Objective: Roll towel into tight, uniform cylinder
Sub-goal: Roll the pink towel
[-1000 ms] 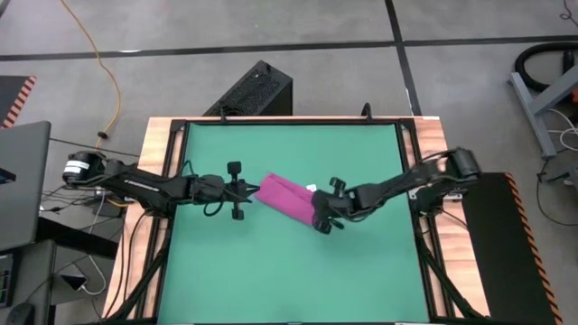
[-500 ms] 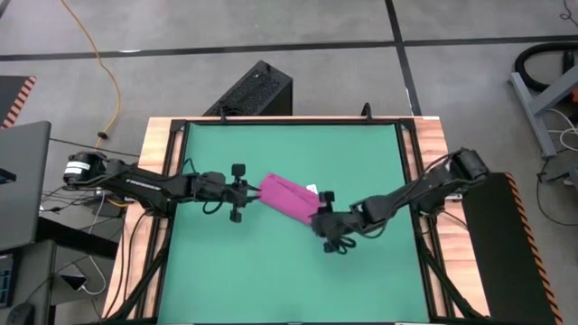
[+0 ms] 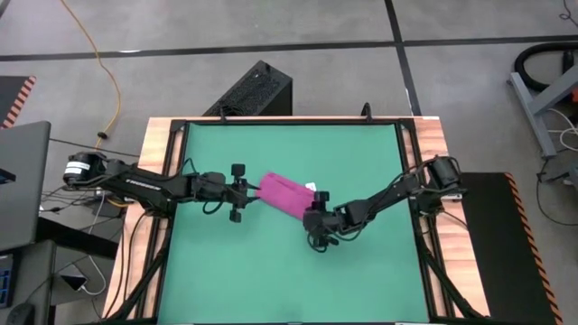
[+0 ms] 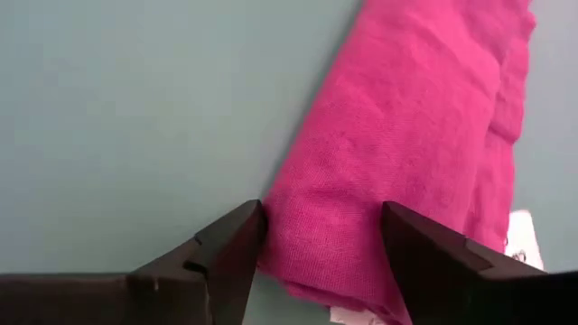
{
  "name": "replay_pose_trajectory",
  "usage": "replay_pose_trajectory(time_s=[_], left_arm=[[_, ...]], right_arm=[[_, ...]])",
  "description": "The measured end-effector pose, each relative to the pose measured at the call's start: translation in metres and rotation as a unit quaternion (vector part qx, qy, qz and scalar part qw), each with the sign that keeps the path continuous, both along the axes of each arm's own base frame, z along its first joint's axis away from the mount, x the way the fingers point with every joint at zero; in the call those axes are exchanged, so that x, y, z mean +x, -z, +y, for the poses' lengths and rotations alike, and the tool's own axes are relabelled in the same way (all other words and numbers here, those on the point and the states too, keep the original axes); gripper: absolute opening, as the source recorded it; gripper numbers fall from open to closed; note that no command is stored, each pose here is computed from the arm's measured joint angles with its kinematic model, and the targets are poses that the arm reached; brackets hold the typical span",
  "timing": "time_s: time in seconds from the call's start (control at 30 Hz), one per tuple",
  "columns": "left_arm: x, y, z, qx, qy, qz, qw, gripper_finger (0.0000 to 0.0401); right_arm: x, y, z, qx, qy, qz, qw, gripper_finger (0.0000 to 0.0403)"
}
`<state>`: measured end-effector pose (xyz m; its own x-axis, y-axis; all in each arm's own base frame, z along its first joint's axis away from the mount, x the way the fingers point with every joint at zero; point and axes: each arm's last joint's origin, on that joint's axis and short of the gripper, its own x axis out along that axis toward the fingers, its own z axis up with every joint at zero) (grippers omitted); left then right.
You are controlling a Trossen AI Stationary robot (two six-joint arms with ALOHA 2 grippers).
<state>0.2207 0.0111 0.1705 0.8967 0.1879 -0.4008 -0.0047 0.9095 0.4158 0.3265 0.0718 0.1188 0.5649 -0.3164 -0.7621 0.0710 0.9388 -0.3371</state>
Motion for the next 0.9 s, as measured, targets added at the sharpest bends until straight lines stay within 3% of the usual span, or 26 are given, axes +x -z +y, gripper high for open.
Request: replay_pose_trajectory(time_s=[0.17, 0.37, 0.6, 0.7, 0.9], left_arm=[[0.000, 0.001, 0.003, -0.002, 0.005, 0.001, 1.000, 0.0115], [0.004, 0.003, 0.005, -0.005, 0.078, -0.004, 0.997, 0.0115], [0.022, -0.003, 0.009, 0.095, 0.117, -0.073, 0.986, 0.0115], [0.036, -0.001, 0.017, 0.121, 0.138, -0.066, 0.981, 0.0115], [0.060, 0.024, 0.045, 0.123, 0.152, -0.007, 0.981, 0.0106]], right_arm=[[-0.002, 0.010, -0.003, 0.015, 0.060, 0.005, 0.998, 0.0240], [-0.006, 0.012, -0.005, 0.012, 0.098, 0.008, 0.995, 0.0159], [-0.007, 0.012, -0.004, 0.001, 0.087, 0.017, 0.996, 0.0041], [-0.008, 0.013, 0.001, -0.009, 0.070, 0.022, 0.997, 0.0038], [-0.011, 0.013, 0.009, -0.014, 0.052, 0.030, 0.998, 0.0047]])
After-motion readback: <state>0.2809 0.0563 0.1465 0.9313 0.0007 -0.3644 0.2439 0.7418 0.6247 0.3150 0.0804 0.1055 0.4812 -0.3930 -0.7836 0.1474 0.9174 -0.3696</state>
